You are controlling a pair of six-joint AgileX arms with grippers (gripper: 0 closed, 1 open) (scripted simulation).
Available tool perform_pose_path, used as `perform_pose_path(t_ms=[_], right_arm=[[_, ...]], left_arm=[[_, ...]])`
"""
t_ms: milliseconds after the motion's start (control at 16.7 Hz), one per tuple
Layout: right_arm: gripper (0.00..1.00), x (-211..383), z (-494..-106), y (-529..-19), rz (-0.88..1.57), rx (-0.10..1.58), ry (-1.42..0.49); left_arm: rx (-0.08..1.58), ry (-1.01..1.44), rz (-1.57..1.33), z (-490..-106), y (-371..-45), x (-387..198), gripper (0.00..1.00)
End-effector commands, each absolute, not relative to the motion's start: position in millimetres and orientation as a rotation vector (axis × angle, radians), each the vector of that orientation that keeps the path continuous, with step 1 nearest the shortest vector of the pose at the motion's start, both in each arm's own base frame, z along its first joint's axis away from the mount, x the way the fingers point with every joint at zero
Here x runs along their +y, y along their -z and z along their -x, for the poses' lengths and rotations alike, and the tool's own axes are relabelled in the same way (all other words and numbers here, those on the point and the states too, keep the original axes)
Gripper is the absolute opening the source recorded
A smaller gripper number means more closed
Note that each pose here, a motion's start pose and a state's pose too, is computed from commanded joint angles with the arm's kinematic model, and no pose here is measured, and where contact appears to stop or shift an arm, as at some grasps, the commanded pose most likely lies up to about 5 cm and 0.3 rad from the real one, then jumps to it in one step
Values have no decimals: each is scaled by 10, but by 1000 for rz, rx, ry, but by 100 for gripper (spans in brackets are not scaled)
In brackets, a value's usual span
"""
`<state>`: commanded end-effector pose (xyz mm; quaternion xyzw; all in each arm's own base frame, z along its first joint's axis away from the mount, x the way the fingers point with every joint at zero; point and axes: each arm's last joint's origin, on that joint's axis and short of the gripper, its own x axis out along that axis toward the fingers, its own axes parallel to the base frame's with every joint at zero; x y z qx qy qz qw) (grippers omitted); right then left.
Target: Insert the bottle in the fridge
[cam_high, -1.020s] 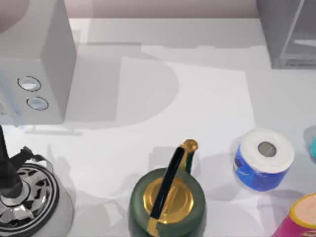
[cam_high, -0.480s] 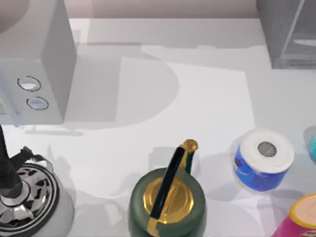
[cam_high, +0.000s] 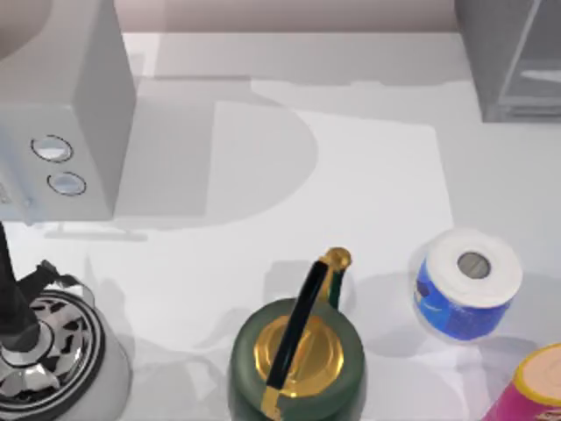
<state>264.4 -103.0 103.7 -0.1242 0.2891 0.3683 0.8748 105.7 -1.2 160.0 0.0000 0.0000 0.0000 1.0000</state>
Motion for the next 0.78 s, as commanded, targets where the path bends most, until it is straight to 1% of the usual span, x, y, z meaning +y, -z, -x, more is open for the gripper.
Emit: perform_pose_path(t_ms=[360, 540, 720, 780], right_arm=[[1, -1579, -2604, -1387, 248, 583, -768], [1, -1719, -2554, -1474, 234, 568, -750], [1, -1726, -2551, -1477, 233, 567, -749], [1, -1365, -2565, -1372, 212, 593, -861]], left_arm=[[0, 0, 0, -1057, -1600, -12, 100], [0, 0, 0, -1057, -1600, -12, 100], [0, 0, 0, -1057, -1600, -12, 100], [0, 0, 0, -1057, -1600, -12, 100]])
